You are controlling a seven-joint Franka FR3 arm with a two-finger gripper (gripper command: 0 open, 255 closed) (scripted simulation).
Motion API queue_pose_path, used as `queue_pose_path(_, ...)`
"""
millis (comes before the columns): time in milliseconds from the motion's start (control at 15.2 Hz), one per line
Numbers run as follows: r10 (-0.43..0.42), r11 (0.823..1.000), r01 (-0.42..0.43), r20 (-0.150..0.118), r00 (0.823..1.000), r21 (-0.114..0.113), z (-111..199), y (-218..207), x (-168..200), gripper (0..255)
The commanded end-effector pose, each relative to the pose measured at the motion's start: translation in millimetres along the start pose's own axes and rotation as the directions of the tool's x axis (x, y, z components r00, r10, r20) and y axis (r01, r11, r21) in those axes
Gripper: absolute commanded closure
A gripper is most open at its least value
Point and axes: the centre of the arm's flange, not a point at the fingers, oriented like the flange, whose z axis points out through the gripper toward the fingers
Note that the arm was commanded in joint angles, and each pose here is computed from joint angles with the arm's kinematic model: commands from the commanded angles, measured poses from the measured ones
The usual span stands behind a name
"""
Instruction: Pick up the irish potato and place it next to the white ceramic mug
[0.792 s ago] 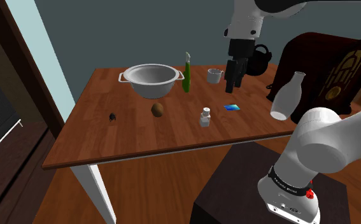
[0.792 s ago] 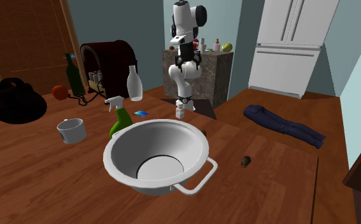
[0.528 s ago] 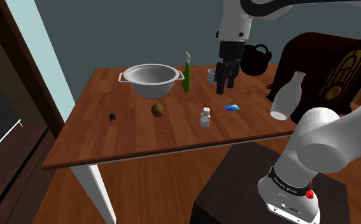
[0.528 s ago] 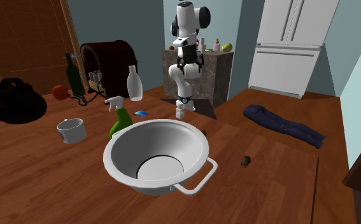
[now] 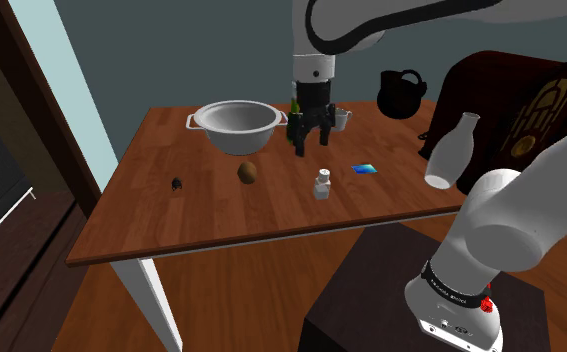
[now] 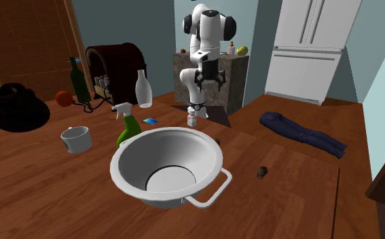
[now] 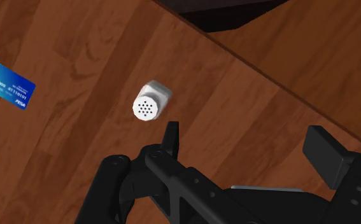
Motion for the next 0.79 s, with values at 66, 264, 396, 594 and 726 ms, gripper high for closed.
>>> queue_pose_path(66, 0.053, 0.998, -0.053, 0.010, 0.999, -0.030, 12.4, -17.2, 40.1, 0)
queue_pose_path(264, 0.105, 0.993, -0.104, 0.018, 0.994, -0.061, 25.6, -30.5, 78.5, 0)
queue_pose_path(396, 0.139, 0.987, -0.137, 0.023, 0.990, -0.081, 34.7, -38.0, 104.4, 0)
queue_pose_path(594, 0.191, 0.976, -0.187, 0.028, 0.981, -0.112, 49.1, -47.3, 143.5, 0)
queue_pose_path(726, 0.225, 0.967, -0.219, 0.031, 0.974, -0.133, 59.1, -52.1, 169.7, 0)
